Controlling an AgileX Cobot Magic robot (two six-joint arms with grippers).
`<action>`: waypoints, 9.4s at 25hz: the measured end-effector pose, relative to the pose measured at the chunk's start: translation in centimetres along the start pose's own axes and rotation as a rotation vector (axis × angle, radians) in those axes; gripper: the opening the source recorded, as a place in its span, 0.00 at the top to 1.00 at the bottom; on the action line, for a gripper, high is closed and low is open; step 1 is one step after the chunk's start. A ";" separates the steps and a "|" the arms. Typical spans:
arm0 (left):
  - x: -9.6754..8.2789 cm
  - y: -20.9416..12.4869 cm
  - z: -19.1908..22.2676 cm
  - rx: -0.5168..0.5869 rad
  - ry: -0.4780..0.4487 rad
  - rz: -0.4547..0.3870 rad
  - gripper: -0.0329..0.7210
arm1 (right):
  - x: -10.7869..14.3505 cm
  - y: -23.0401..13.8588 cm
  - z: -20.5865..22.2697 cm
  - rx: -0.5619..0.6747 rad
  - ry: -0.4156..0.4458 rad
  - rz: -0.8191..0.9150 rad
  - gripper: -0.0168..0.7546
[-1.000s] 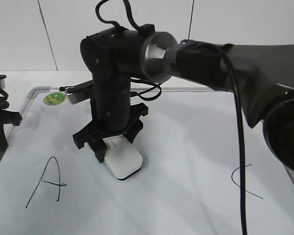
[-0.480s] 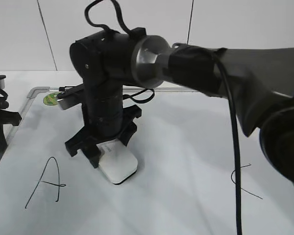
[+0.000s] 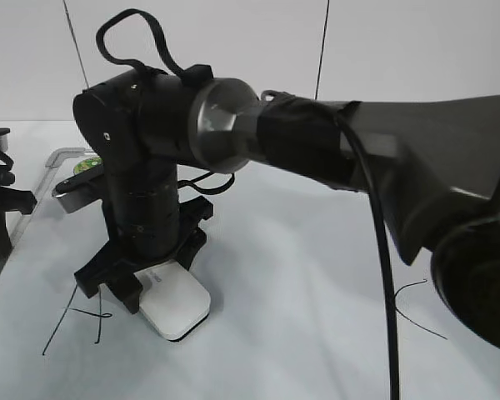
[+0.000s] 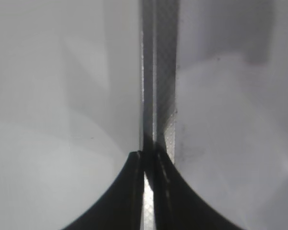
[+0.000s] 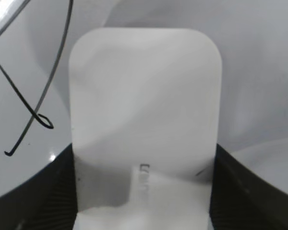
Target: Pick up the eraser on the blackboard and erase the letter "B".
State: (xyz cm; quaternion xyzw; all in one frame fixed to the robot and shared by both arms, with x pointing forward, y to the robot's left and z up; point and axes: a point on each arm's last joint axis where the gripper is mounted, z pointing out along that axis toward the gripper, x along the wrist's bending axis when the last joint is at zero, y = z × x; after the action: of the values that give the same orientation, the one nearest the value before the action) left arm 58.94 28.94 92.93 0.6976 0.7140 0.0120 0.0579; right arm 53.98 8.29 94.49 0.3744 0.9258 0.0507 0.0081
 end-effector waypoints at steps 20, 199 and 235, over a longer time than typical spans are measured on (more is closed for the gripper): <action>0.0 0.0 0.0 0.000 0.000 0.000 0.94 | -9.0 0.2 -0.3 -0.017 -0.004 0.266 0.29; 0.1 -1.0 -9.2 0.058 0.012 0.028 0.63 | -17.9 -28.2 -22.2 -0.351 -0.023 0.768 0.25; 0.5 -32.7 -18.7 -0.733 0.026 0.089 0.64 | -5.3 -46.0 -17.1 -0.658 -0.326 0.641 0.26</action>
State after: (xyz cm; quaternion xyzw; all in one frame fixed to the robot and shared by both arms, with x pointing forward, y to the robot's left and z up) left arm 24.58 29.81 108.29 0.6608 0.6318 0.2784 0.2945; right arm 25.01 -29.75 106.80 0.6215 0.6853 0.2812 0.2550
